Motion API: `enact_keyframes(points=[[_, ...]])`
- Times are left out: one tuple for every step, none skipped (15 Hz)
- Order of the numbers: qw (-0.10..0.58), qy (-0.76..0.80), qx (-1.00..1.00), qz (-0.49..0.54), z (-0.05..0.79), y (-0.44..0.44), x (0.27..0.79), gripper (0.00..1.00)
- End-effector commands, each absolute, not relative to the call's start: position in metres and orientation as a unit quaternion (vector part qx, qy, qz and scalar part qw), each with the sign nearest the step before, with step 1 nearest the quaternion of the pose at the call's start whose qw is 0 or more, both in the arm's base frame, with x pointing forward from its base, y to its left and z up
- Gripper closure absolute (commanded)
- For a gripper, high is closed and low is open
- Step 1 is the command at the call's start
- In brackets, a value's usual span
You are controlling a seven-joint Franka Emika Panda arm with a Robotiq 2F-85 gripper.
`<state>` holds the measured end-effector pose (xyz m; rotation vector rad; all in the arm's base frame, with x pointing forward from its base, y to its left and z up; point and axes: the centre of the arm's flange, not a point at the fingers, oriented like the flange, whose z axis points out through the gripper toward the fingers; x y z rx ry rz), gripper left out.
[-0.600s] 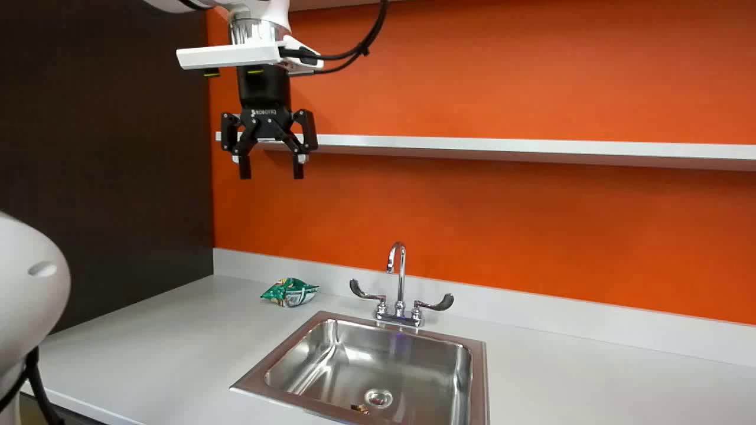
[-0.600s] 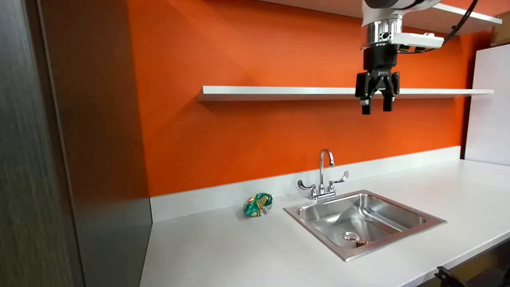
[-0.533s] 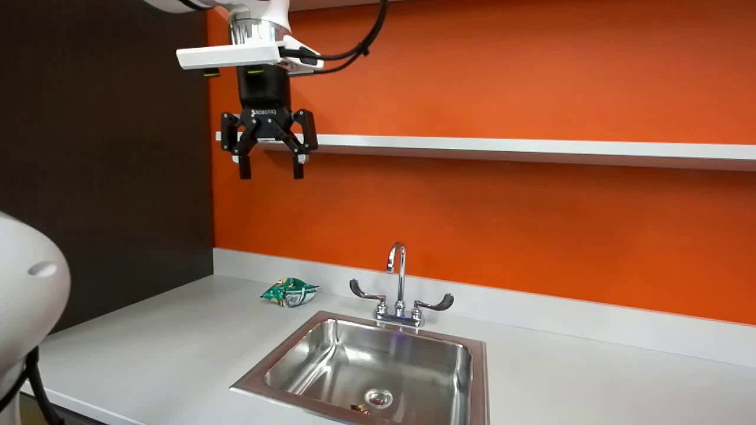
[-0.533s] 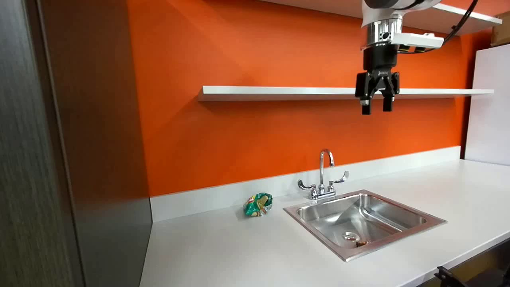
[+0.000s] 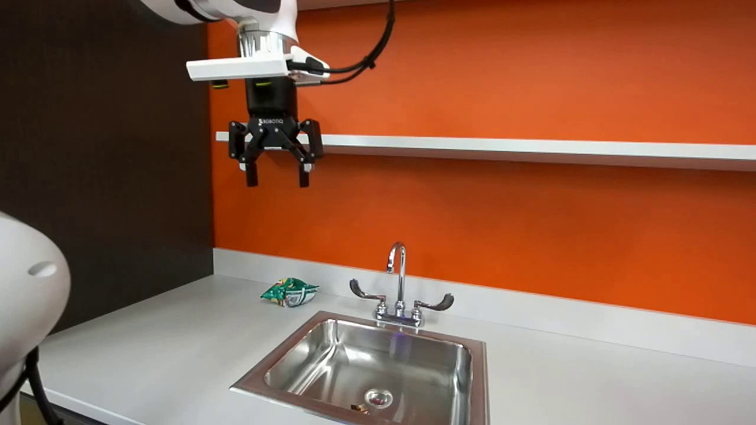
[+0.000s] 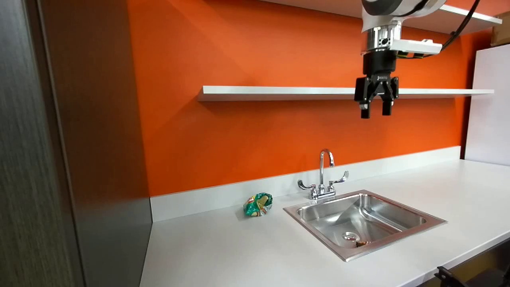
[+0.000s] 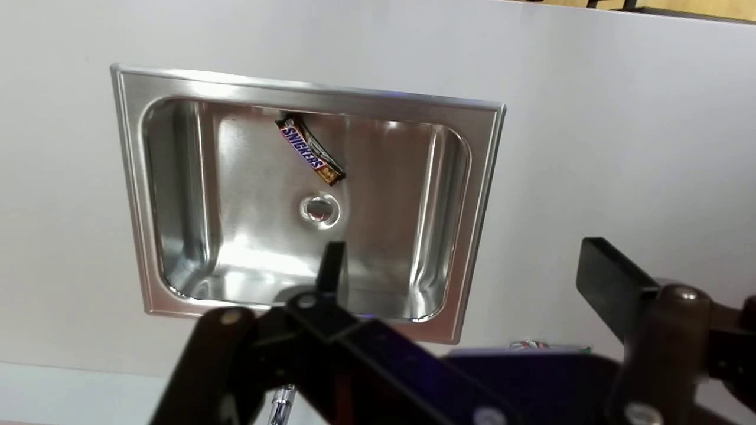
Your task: Shift the snickers bar to the counter on the left
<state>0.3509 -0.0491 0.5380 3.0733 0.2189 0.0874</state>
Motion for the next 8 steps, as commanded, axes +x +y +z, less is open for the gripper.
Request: enact_keyframes(points=[[0.027, 0.055, 0.998, 0.032, 0.505, -0.077, 0.375, 0.00], [0.025, 0.051, 0.998, 0.032, 0.493, -0.085, 0.380, 0.00], [0.022, 0.046, 0.998, 0.032, 0.482, -0.092, 0.385, 0.00], [0.022, 0.040, 0.998, 0.031, 0.471, -0.098, 0.389, 0.00], [0.021, 0.036, 0.999, 0.028, 0.457, -0.105, 0.395, 0.00], [0.022, 0.032, 0.999, 0.025, 0.447, -0.110, 0.398, 0.00], [0.023, 0.029, 0.999, 0.023, 0.435, -0.116, 0.403, 0.00], [0.025, 0.026, 0.999, 0.021, 0.424, -0.121, 0.406, 0.00]])
